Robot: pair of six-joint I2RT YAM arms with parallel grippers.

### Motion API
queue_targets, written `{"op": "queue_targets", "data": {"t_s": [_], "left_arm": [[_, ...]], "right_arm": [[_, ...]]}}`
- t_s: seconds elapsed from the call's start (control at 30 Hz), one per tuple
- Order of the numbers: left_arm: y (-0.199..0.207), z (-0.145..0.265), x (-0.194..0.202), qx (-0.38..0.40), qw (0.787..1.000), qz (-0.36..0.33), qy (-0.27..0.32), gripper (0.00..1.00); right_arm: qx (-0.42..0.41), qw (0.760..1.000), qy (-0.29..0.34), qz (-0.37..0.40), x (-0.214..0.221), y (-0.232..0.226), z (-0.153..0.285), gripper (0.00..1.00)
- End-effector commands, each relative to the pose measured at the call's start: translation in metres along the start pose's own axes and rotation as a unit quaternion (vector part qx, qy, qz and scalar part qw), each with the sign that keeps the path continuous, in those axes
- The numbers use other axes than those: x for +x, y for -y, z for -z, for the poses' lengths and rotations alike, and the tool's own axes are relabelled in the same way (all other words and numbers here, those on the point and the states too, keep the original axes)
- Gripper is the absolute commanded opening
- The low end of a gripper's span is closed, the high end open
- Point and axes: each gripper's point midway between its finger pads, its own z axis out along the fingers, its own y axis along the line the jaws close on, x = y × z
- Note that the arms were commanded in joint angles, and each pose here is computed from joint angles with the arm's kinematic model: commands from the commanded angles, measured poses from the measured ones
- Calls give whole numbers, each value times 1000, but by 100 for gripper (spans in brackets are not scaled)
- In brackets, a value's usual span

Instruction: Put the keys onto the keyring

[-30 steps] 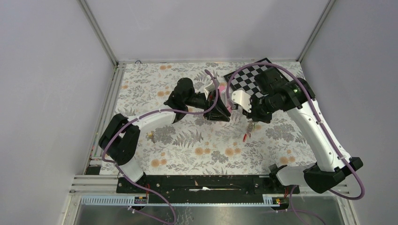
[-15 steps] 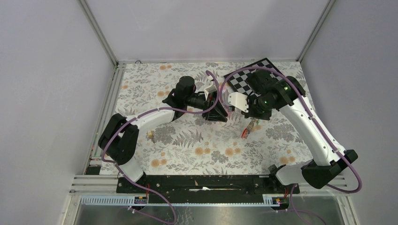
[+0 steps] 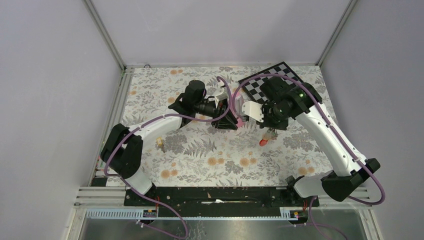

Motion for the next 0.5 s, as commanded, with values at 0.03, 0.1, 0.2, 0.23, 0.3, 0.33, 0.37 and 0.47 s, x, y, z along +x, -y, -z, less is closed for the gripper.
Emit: {"op": "queue_targets", "data": {"t_s": [0.03, 0.1, 0.2, 0.23, 0.3, 0.33, 0.37, 0.47], "left_arm": [[10, 7, -29, 4, 998, -61, 20, 41], [13, 7, -33, 9, 997, -71, 20, 42], [18, 9, -33, 24, 995, -101, 11, 43], [19, 10, -32, 27, 994, -110, 8, 43], [23, 11, -29, 36, 993, -115, 5, 43], [27, 11, -28, 44, 993, -113, 6, 43], [30, 11, -27, 51, 993, -110, 10, 43], [39, 10, -29, 67, 992, -99, 32, 44]], "right_arm": [[-113, 989, 88, -25, -35, -41, -9, 0], [-153, 982, 102, -37, -44, -53, -15, 0], [-198, 972, 110, -59, -54, -64, -23, 0], [-212, 968, 114, -65, -58, -67, -25, 0], [-237, 960, 131, -72, -67, -72, -25, 0], [-244, 957, 140, -73, -72, -73, -25, 0], [-250, 954, 151, -75, -77, -74, -24, 0], [-250, 948, 180, -83, -89, -71, -22, 0]]}}
